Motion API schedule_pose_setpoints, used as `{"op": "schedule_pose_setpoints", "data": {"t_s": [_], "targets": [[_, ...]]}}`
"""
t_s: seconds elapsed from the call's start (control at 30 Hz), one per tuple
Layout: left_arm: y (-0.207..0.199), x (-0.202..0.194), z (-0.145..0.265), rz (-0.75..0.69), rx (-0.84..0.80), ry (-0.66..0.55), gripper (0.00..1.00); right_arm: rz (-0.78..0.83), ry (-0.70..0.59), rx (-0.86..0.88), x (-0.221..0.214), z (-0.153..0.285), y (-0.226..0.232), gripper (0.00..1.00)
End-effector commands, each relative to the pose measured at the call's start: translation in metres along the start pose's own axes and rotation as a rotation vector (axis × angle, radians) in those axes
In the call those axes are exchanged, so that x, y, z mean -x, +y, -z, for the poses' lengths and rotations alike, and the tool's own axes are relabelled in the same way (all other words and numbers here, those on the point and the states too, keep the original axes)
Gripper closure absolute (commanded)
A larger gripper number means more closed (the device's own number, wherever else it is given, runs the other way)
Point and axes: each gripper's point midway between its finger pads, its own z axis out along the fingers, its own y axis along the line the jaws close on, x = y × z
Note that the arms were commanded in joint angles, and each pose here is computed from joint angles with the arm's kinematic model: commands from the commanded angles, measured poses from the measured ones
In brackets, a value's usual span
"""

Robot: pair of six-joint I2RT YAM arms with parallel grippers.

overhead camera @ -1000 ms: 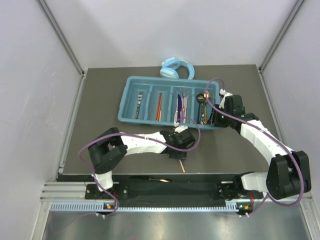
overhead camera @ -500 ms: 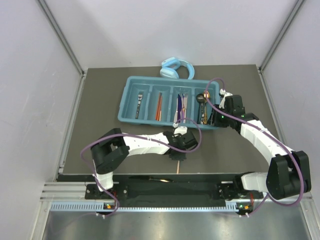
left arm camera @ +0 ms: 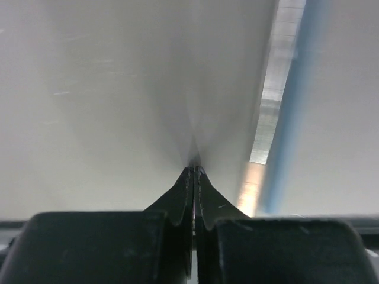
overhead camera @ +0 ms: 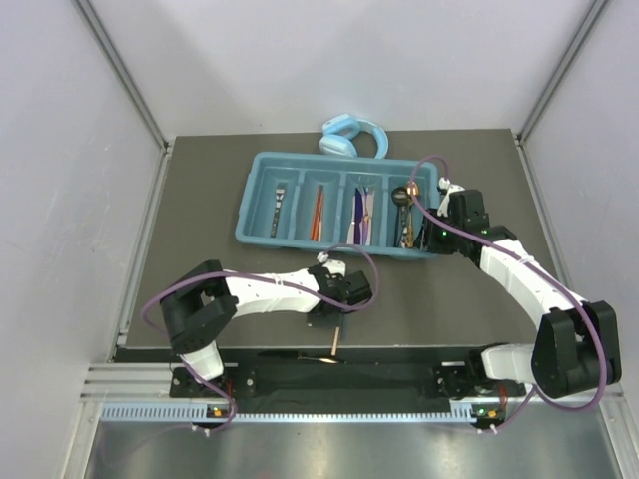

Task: Sort the eating utensils into containers
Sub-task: Pick up the chopstick from the center of the board.

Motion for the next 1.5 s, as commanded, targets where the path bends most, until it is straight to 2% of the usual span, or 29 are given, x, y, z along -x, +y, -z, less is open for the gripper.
{"op": "schedule_pose_setpoints", "data": {"t_s": [0.0,0.17,0.23,0.33,0.43,0.77,1.23,1.33,1.4,1.43,1.47], "targets": [[0.052,0.003,0.004,0.023,0.144,-0.012,1.00,-0.013,0.037,-0.034,-0.011,0.003,-0.010,0.62],[0.058,0.007,0.006,0.057,0.126,-0.023,1.00,-0.012,0.034,-0.038,-0.011,0.003,-0.011,0.62],[0.054,0.010,0.010,0.066,0.108,-0.030,0.90,-0.014,0.035,-0.040,-0.012,0.003,-0.011,0.62],[0.040,0.017,0.016,0.068,0.040,-0.042,0.69,-0.014,0.037,-0.040,-0.012,0.002,-0.011,0.62],[0.025,0.025,0.022,0.058,-0.033,-0.062,0.61,-0.015,0.038,-0.041,-0.012,0.002,-0.011,0.62],[-0.026,0.028,0.018,0.001,-0.186,-0.032,0.62,-0.016,0.038,-0.042,-0.012,0.003,-0.012,0.62],[-0.037,0.019,-0.002,-0.040,-0.175,0.003,0.68,-0.015,0.040,-0.040,-0.013,0.002,-0.012,0.62],[-0.038,0.015,-0.005,-0.046,-0.172,0.014,0.70,-0.017,0.043,-0.040,-0.013,0.002,-0.012,0.62],[-0.036,0.013,-0.007,-0.054,-0.159,0.014,0.76,-0.015,0.041,-0.041,-0.013,0.002,-0.012,0.61],[-0.033,0.011,-0.008,-0.056,-0.144,0.021,0.79,-0.015,0.040,-0.040,-0.013,0.002,-0.011,0.62],[-0.031,0.008,-0.010,-0.058,-0.136,0.026,0.87,-0.014,0.039,-0.041,-0.013,0.002,-0.012,0.62]]}}
